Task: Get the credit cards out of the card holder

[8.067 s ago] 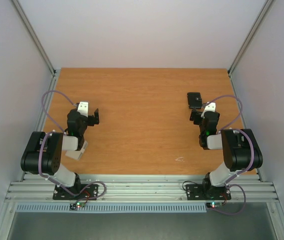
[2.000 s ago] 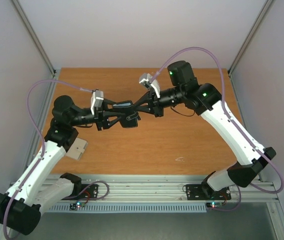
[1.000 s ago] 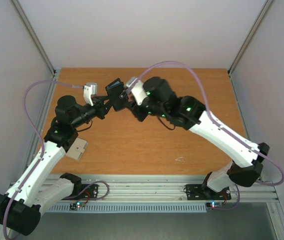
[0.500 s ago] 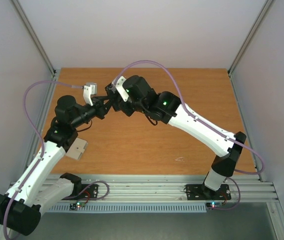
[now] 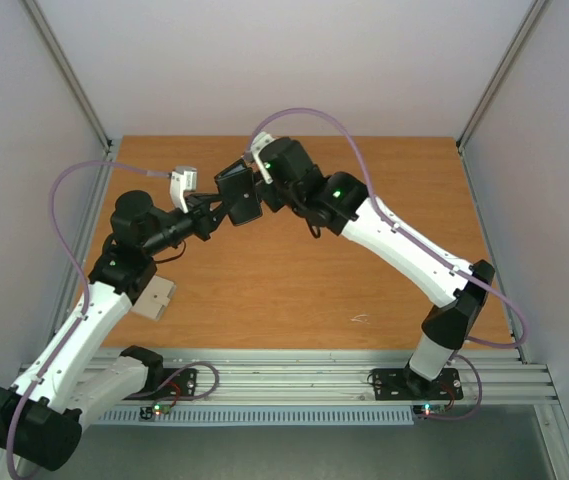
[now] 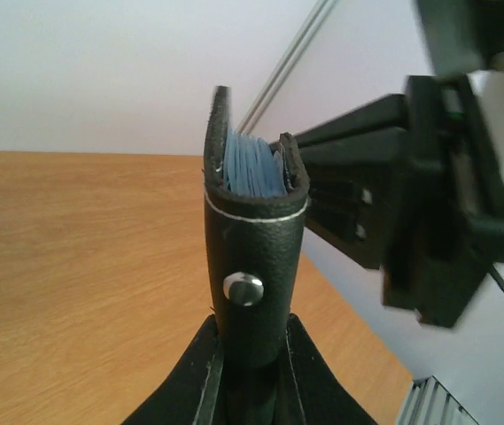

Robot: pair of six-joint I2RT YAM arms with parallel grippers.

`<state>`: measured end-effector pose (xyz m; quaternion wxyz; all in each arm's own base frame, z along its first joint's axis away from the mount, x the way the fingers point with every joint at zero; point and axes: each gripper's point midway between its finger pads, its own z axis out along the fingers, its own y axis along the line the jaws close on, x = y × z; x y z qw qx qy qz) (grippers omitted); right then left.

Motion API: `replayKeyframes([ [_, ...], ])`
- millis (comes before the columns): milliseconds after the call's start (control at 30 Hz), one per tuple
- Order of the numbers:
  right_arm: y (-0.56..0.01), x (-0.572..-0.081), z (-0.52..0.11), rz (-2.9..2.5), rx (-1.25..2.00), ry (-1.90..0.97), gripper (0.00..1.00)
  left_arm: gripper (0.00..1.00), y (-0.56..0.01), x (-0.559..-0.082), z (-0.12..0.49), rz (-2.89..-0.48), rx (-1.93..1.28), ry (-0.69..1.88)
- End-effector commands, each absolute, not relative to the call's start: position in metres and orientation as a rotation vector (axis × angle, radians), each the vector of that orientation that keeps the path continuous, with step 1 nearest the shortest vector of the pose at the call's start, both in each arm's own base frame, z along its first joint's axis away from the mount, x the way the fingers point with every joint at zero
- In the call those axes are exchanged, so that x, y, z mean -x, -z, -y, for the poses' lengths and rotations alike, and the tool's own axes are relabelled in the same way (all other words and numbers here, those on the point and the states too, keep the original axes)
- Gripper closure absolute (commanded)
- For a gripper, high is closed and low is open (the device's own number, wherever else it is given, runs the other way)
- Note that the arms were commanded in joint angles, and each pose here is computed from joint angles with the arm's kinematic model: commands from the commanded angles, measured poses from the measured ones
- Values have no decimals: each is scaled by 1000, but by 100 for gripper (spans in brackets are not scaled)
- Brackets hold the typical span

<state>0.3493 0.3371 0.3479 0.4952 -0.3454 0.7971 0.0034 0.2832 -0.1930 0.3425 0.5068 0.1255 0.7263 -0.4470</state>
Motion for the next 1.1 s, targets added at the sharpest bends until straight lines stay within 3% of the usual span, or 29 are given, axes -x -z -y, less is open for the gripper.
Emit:
replayKeyframes([
  [0,-358,-355,-295,-1962,766,-19,99,100,-372,-273,197,-1623,-375,1101],
  [200,-363,-336,-284,-1974,848,-175,98,100,-373,-271,199,-1614,-391,1114],
  [333,-365,-295,-293,-1961,1021,-547,61,100,-386,-246,212,-1480,-615,1141],
  [400,-373,-273,-297,-1914,1084,-687,47,100,-391,-233,216,-1428,-714,1147],
  [467,-380,-247,-305,-1866,1168,-840,40,100,-394,-219,221,-1376,-816,1166],
  [800,-379,-239,-310,-1878,1199,-909,40,100,-403,-201,224,-1319,-891,1236],
  [900,-381,-235,-310,-1858,1223,-913,49,100,-404,-193,225,-1293,-933,1248],
  [1067,-389,-219,-297,-1783,1313,-891,51,100,-402,-189,226,-1268,-970,1243],
])
